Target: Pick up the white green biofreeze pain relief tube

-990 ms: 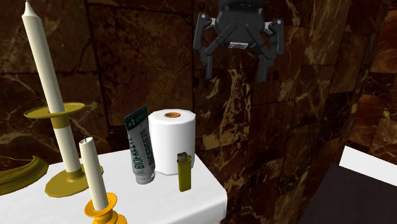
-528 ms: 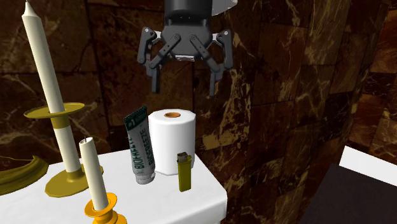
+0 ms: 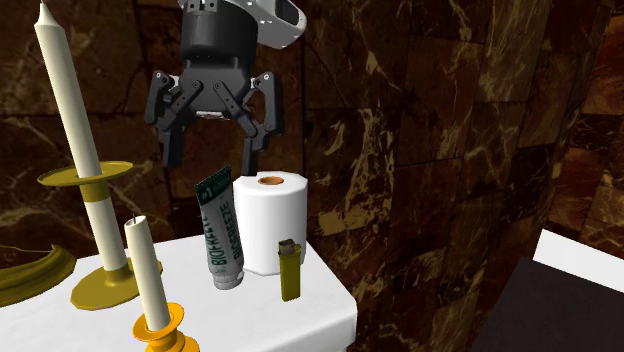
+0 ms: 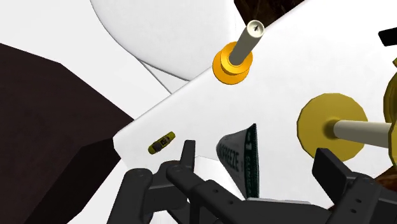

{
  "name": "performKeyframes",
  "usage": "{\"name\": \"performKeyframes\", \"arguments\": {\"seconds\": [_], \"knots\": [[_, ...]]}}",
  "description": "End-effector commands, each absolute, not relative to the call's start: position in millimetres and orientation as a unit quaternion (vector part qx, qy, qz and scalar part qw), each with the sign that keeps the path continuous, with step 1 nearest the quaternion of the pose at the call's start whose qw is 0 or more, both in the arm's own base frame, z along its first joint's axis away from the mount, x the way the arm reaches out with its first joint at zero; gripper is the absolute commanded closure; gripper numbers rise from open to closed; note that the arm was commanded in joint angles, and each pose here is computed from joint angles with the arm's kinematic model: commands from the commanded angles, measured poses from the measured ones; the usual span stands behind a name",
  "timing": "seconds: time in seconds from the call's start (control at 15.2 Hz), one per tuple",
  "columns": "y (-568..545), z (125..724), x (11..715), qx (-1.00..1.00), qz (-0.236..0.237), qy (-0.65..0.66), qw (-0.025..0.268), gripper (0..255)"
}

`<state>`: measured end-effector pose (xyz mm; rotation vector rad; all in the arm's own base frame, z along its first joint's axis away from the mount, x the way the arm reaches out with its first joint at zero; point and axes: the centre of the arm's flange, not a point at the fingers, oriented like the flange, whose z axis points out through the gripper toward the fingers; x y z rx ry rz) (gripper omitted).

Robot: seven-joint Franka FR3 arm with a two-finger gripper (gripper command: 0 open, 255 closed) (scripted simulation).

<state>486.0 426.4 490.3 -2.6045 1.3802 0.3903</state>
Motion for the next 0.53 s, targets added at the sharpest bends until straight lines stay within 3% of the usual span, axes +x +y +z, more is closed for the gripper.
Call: {"name": "performKeyframes", "arguments": {"seconds": [0.0,0.4,0.46], "knots": [[430,480,488,-0.871,0.131,0.465,0.084,0],[430,455,488,-0.871,0.131,0.465,0.084,0],[429,456,487,-0.871,0.131,0.465,0.084,255]]}}
